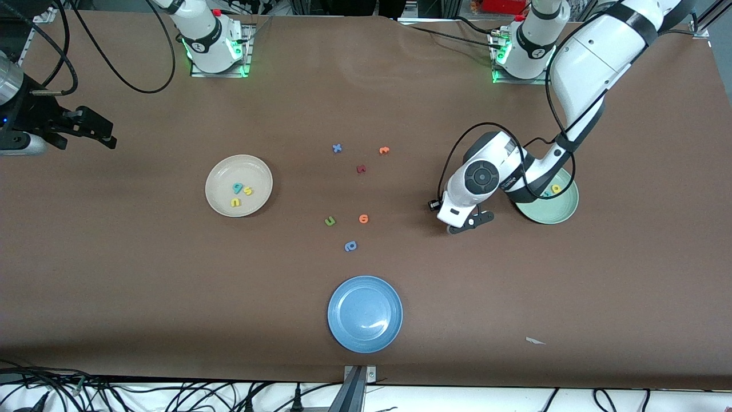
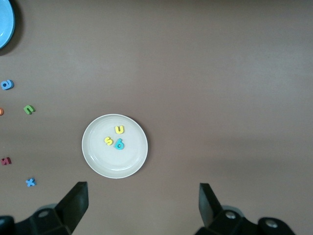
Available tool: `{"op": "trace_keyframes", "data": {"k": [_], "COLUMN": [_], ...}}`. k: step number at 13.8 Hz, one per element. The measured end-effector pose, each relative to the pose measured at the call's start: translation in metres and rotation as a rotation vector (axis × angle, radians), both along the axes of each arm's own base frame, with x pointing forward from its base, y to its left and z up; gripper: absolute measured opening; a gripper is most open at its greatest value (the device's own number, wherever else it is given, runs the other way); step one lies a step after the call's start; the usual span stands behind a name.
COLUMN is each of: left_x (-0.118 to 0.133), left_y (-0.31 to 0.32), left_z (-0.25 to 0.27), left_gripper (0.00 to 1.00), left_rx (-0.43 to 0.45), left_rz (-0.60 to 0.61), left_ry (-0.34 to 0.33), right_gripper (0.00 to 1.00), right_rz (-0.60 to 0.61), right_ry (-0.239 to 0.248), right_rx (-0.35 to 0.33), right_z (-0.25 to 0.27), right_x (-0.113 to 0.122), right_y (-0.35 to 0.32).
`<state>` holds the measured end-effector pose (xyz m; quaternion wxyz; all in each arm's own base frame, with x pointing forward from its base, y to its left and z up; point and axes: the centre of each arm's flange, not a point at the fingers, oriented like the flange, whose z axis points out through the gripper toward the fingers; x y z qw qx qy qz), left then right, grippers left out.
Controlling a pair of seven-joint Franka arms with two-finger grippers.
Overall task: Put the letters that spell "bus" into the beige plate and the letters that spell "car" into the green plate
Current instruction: 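Reach and grasp the cyan r with the left gripper, then carry the cyan r into the green plate with the left gripper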
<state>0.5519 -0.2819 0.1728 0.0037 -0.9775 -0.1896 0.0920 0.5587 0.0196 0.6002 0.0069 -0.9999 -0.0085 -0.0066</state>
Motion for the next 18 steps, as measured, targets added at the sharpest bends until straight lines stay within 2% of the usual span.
{"op": "trace_keyframes", "data": {"k": [7, 9, 11, 12, 13, 14, 15, 18], "left_x": [0.0039, 0.0039, 0.0039, 0.0038, 0.0038, 0.0037, 0.0037, 0.0037], "left_y": [0.0024, 0.0024, 0.0024, 0.0024, 0.0024, 0.0025, 0.0024, 0.0025], "left_z": [0.0010, 0.0008, 0.0008, 0.0007, 0.0005, 0.0003, 0.0002, 0.0002], "left_gripper": [0.39, 0.35, 0.24, 0.23, 0.17, 0.16, 0.11, 0.10], "left_rx": [0.000, 0.000, 0.000, 0.000, 0.000, 0.000, 0.000, 0.000], "left_rz": [0.007, 0.007, 0.007, 0.007, 0.007, 0.007, 0.007, 0.007], "left_ry": [-0.005, -0.005, -0.005, -0.005, -0.004, -0.004, -0.004, -0.004], "right_gripper": [1.00, 1.00, 1.00, 1.00, 1.00, 1.00, 1.00, 1.00], "right_rz": [0.000, -0.001, -0.001, 0.000, 0.000, 0.000, 0.001, 0.001], "right_ry": [-0.021, -0.027, -0.027, -0.027, -0.027, -0.027, -0.027, -0.027], "right_rx": [0.000, 0.000, 0.000, 0.000, 0.000, 0.000, 0.000, 0.000], "right_z": [0.0017, 0.0022, 0.0022, 0.0022, 0.0022, 0.0022, 0.0022, 0.0022], "right_x": [0.0024, 0.0030, 0.0030, 0.0030, 0.0030, 0.0029, 0.0029, 0.0029], "right_y": [0.0000, -0.0003, -0.0001, 0.0000, 0.0002, 0.0004, 0.0005, 0.0007]}}
